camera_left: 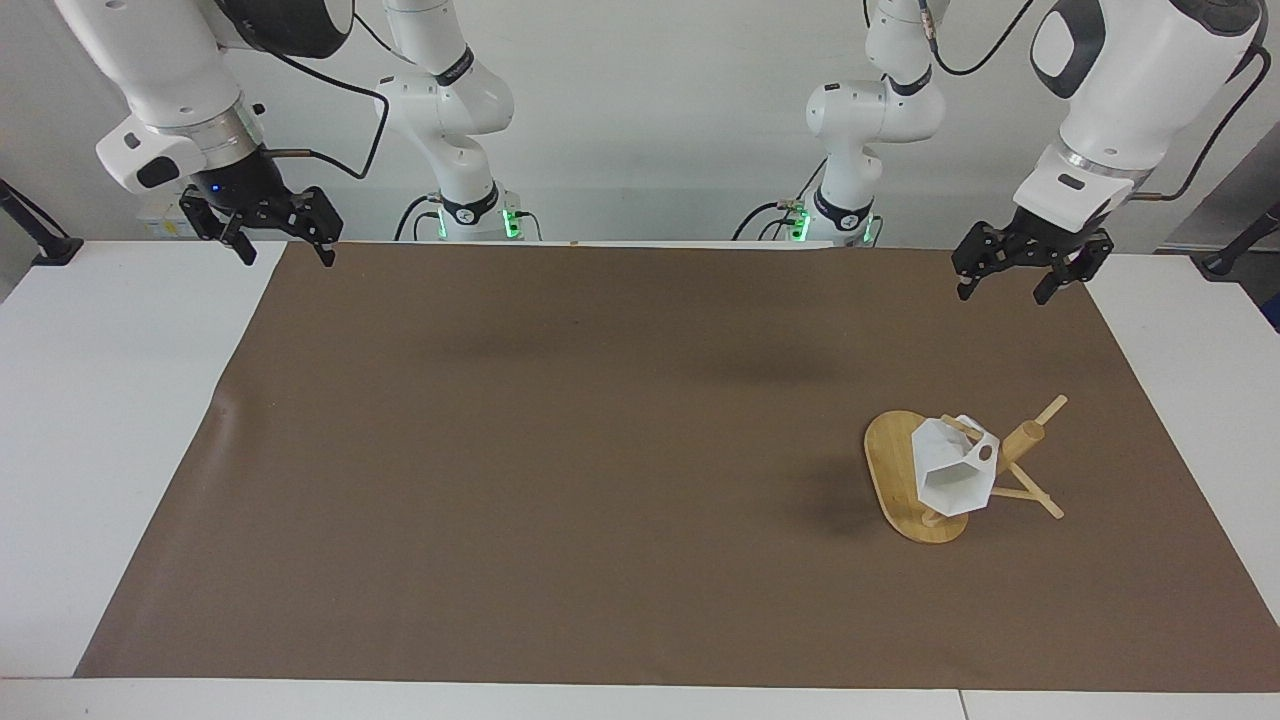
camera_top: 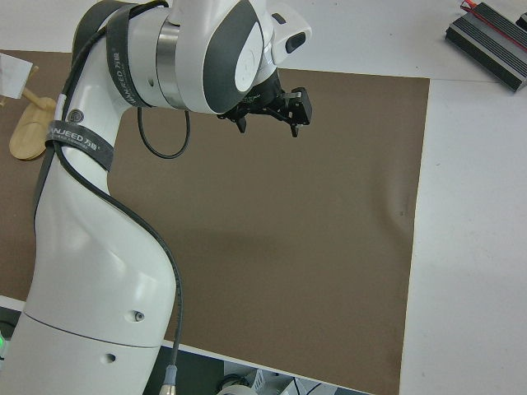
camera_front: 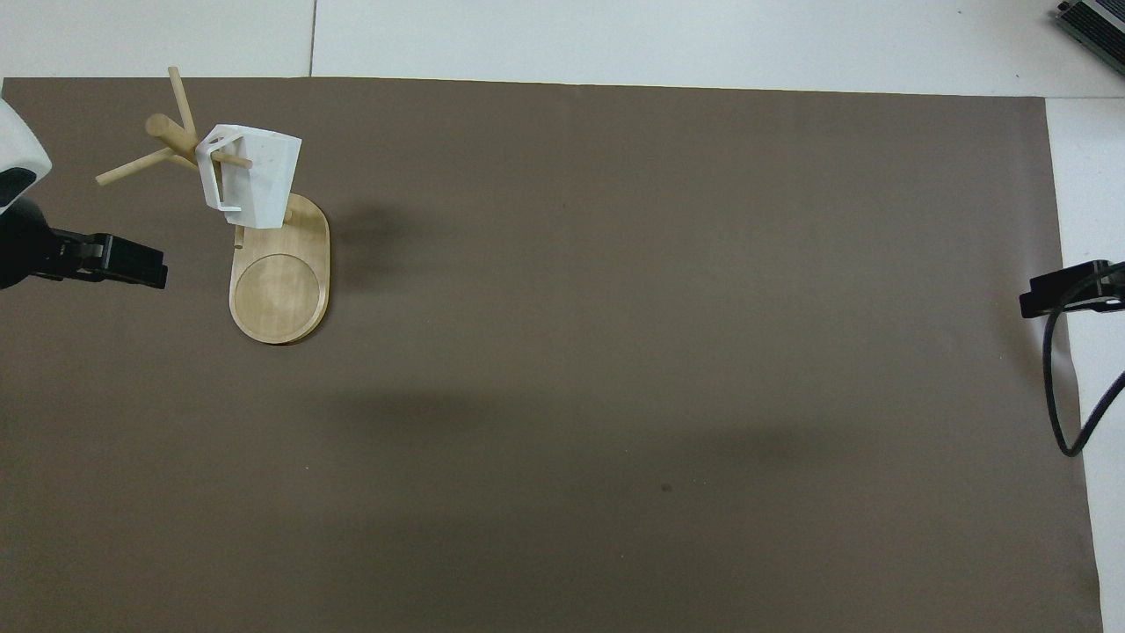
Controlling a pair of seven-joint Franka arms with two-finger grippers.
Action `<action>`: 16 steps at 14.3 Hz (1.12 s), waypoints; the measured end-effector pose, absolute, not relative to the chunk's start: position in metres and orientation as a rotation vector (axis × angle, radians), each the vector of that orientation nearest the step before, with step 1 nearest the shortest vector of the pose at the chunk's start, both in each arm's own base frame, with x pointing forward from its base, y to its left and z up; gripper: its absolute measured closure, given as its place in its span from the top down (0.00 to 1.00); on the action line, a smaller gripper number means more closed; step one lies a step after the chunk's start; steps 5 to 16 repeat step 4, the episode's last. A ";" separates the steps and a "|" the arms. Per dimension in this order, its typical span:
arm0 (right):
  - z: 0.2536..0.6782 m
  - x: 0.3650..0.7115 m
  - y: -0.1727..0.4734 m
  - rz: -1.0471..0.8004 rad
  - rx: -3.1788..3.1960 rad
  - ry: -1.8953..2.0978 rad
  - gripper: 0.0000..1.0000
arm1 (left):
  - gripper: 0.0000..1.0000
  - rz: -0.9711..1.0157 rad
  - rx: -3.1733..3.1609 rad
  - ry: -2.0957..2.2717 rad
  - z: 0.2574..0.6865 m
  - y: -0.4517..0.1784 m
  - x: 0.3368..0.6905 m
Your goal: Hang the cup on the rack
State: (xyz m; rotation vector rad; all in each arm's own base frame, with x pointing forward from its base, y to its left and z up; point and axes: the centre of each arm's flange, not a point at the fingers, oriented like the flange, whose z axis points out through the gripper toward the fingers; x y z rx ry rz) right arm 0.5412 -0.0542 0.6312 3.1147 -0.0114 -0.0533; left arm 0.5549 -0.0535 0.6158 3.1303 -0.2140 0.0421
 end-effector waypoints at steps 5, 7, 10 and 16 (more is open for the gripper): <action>0.631 0.541 -0.054 -0.053 3.115 -0.011 1.00 | 1.00 0.040 3.131 -0.212 0.618 -0.053 0.554; 0.631 0.541 -0.054 -0.053 3.115 -0.011 1.00 | 1.00 0.040 3.131 -0.212 0.618 -0.053 0.554; 0.631 0.541 -0.054 -0.053 3.115 -0.011 1.00 | 1.00 0.040 3.131 -0.212 0.618 -0.053 0.554; 0.631 0.541 -0.054 -0.053 3.115 -0.011 1.00 | 1.00 0.040 3.131 -0.212 0.618 -0.053 0.554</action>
